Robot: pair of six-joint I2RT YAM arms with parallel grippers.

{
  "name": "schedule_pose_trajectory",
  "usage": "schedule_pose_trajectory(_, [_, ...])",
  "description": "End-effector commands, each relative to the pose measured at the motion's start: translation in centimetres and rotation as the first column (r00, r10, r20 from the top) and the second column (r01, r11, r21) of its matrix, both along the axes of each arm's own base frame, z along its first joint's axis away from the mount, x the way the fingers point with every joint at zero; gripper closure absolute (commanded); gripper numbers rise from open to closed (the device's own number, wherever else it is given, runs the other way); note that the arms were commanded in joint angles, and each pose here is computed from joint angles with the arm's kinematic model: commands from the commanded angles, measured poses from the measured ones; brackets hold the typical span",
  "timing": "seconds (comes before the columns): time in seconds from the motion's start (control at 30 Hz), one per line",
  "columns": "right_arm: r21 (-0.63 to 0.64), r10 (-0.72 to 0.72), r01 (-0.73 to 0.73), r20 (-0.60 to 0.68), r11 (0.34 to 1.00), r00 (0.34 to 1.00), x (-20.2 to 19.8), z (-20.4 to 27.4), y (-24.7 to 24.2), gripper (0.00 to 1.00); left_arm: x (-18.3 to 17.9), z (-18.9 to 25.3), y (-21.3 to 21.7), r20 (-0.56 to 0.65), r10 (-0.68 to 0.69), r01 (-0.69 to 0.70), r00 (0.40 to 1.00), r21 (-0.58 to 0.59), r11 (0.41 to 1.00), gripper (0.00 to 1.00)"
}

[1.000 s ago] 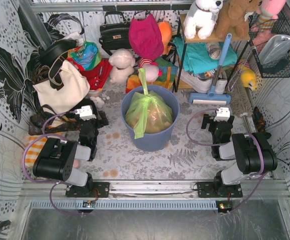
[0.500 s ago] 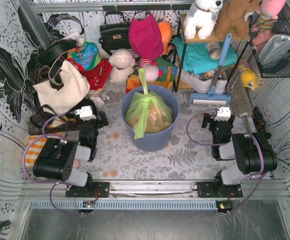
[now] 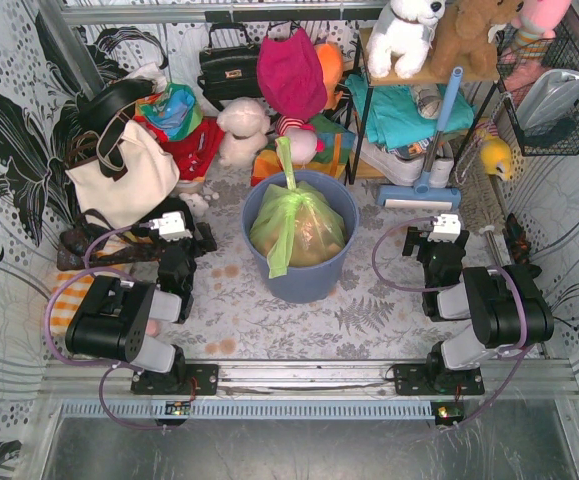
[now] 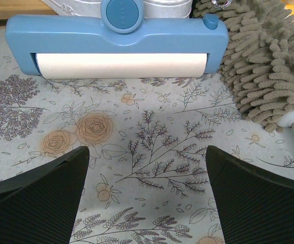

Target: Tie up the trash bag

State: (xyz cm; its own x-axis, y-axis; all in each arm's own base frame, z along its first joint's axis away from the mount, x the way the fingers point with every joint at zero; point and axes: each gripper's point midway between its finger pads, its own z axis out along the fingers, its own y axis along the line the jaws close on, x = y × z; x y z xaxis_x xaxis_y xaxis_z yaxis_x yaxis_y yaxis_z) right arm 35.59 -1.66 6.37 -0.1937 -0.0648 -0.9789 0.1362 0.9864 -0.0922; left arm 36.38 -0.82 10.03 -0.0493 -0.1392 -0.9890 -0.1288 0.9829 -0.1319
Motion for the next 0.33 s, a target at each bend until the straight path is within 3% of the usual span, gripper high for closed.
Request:
schedule_pose_trajectory(0.0, [-0.002, -0.009, 0.009, 0.05, 1.0, 0.999, 0.5, 1.19, -0.29, 0.03, 0.29, 1.25, 0.26, 0.05, 0.004, -0.004, 0.999, 0.011, 1.0, 0.02])
schedule_pose_trajectory(0.3, [-0.002, -0.01, 0.01, 0.048, 1.0, 0.999, 0.46, 1.13, -0.3, 0.03, 0.58, 1.06, 0.36, 0.035, 0.001, -0.001, 0.999, 0.002, 1.0, 0.02])
